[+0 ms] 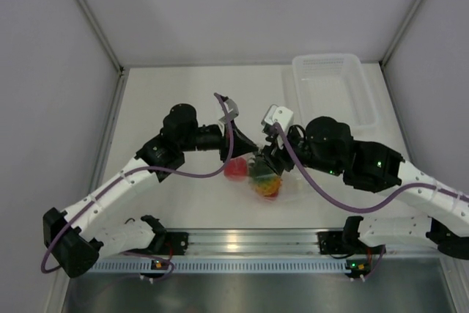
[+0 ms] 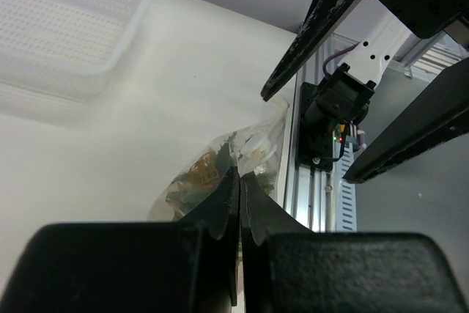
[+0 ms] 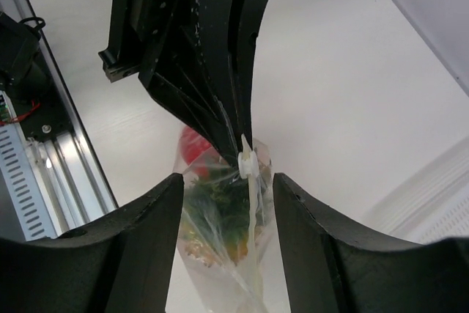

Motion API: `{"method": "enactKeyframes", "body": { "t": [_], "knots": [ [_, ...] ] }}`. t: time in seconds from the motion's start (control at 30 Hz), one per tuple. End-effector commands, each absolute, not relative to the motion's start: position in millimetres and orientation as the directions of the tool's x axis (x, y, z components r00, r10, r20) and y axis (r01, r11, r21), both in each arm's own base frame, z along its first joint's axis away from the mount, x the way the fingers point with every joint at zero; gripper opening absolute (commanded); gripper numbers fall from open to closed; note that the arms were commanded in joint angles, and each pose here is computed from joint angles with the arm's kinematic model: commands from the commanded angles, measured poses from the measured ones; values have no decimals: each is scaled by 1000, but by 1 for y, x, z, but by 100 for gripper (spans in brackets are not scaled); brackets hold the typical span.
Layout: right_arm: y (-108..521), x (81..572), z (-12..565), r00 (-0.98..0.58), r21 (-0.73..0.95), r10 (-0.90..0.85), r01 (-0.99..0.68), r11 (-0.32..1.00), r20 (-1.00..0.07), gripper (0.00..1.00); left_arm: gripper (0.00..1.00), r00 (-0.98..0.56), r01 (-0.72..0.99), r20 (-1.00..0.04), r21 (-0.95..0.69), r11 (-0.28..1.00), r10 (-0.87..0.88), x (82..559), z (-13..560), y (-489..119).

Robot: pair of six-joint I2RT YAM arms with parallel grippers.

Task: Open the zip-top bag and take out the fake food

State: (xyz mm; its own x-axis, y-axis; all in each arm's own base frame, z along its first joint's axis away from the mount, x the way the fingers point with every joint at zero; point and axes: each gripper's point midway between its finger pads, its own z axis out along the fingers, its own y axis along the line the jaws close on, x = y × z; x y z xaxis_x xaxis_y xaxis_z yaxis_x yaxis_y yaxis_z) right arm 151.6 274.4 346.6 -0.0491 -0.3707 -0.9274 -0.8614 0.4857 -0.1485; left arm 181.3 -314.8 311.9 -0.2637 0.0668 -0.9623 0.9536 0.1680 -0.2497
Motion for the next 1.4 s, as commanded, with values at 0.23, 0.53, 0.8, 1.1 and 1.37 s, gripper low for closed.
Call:
{"method": "enactKeyframes", "body": {
  "t": [0.23,0.53,0.8,1.1,1.37],
  "knots": [
    [283,155,356,-1,-156,-393,-916,369,-920,49,0,-203,978,-975,-196,74,90,168,332,-317],
    [283,172,349,-34,-111,-388,-932,345,-921,40,0,-203,977,-974,-196,85,96,171,328,-318],
    [290,168,345,-47,-65,-367,-955,288,-929,32,0,-216,974,-972,-208,86,98,174,329,-321],
    [290,173,337,-53,-71,-380,-950,305,-923,20,0,-210,975,-974,-202,95,84,174,335,-319],
    [288,181,318,-74,-77,-413,-938,339,-907,23,0,-210,974,-975,-203,98,77,173,338,-318]
  ]
}}
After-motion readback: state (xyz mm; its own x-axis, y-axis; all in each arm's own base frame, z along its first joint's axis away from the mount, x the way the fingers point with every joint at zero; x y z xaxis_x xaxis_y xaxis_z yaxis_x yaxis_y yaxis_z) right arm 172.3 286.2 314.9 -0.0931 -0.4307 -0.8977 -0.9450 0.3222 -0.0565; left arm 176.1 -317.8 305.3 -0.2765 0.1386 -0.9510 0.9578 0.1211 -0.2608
